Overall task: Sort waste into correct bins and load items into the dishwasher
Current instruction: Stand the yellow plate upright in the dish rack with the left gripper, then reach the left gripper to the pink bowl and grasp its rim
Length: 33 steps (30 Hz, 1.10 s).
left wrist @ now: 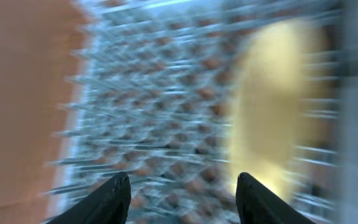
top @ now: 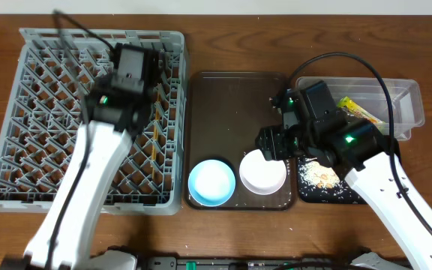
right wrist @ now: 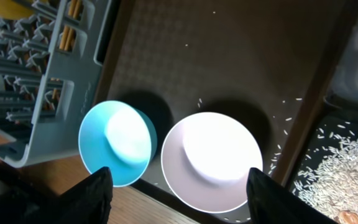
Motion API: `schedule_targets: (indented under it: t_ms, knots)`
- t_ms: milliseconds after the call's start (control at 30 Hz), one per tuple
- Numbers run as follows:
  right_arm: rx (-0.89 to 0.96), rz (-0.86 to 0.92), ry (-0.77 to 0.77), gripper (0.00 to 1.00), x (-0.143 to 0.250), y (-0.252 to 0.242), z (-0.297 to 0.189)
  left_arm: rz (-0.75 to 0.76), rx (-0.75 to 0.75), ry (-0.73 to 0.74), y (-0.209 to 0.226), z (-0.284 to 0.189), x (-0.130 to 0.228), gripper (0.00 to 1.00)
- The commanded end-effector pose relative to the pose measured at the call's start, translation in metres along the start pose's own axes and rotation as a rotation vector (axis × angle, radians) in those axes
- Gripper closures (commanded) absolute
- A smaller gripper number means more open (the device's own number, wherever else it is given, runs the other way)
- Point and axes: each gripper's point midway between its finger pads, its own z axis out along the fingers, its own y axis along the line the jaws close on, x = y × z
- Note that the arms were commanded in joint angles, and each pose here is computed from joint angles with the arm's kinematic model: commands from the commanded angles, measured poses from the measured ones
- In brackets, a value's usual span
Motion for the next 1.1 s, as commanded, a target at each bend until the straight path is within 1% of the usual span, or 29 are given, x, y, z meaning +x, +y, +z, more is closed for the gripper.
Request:
schedule_targets:
  t_ms: [0, 33, 100, 200, 333, 467, 533, 567, 600, 733, 867, 967, 1000, 1033, 1067]
  knots:
    - [0.038, 0.076, -0.044, 0.31, -0.010, -0.010, -0.008, -0.125, 0.527, 0.011, -0.072, -0.051, 0.005, 0.45]
    - [0.042, 0.098, -0.048, 0.31, -0.012, -0.013, -0.009, -0.131, 0.625, 0.030, -0.086, -0.062, 0.008, 0.46]
    - [0.057, 0.153, -0.059, 0.31, -0.015, -0.022, -0.011, -0.116, 0.764, 0.079, -0.106, -0.076, 0.017, 0.46]
    - [0.079, 0.255, -0.073, 0.29, -0.018, -0.038, -0.014, -0.076, 0.840, 0.157, -0.129, -0.080, 0.035, 0.47]
    - [0.111, 0.378, -0.086, 0.25, -0.021, -0.063, -0.020, 0.002, 0.868, 0.252, -0.165, -0.073, 0.060, 0.47]
    - [0.122, 0.411, -0.082, 0.24, -0.020, -0.073, -0.022, 0.122, 0.896, 0.326, -0.214, -0.063, 0.084, 0.46]
    - [0.129, 0.418, -0.070, 0.22, -0.016, -0.075, -0.023, 0.173, 0.891, 0.364, -0.235, -0.055, 0.096, 0.46]
    - [0.141, 0.418, -0.058, 0.21, -0.013, -0.077, -0.023, 0.213, 0.889, 0.410, -0.254, -0.045, 0.109, 0.46]
    - [0.149, 0.420, -0.049, 0.21, -0.010, -0.078, -0.023, 0.232, 0.885, 0.434, -0.263, -0.039, 0.117, 0.46]
    - [0.186, 0.426, -0.034, 0.18, -0.004, -0.083, -0.024, 0.271, 0.865, 0.512, -0.285, -0.016, 0.140, 0.46]
    - [0.197, 0.427, -0.032, 0.16, -0.003, -0.085, -0.024, 0.289, 0.843, 0.570, -0.297, 0.003, 0.157, 0.47]
    - [0.197, 0.427, -0.033, 0.16, -0.003, -0.085, -0.024, 0.294, 0.831, 0.598, -0.302, 0.014, 0.166, 0.54]
    - [0.197, 0.427, -0.033, 0.16, -0.003, -0.085, -0.024, 0.295, 0.829, 0.602, -0.304, 0.017, 0.167, 0.62]
    - [0.197, 0.427, -0.033, 0.15, -0.003, -0.085, -0.024, 0.294, 0.830, 0.599, -0.305, 0.019, 0.167, 0.76]
    - [0.197, 0.427, -0.033, 0.15, -0.003, -0.085, -0.024, 0.293, 0.833, 0.592, -0.306, 0.019, 0.166, 0.81]
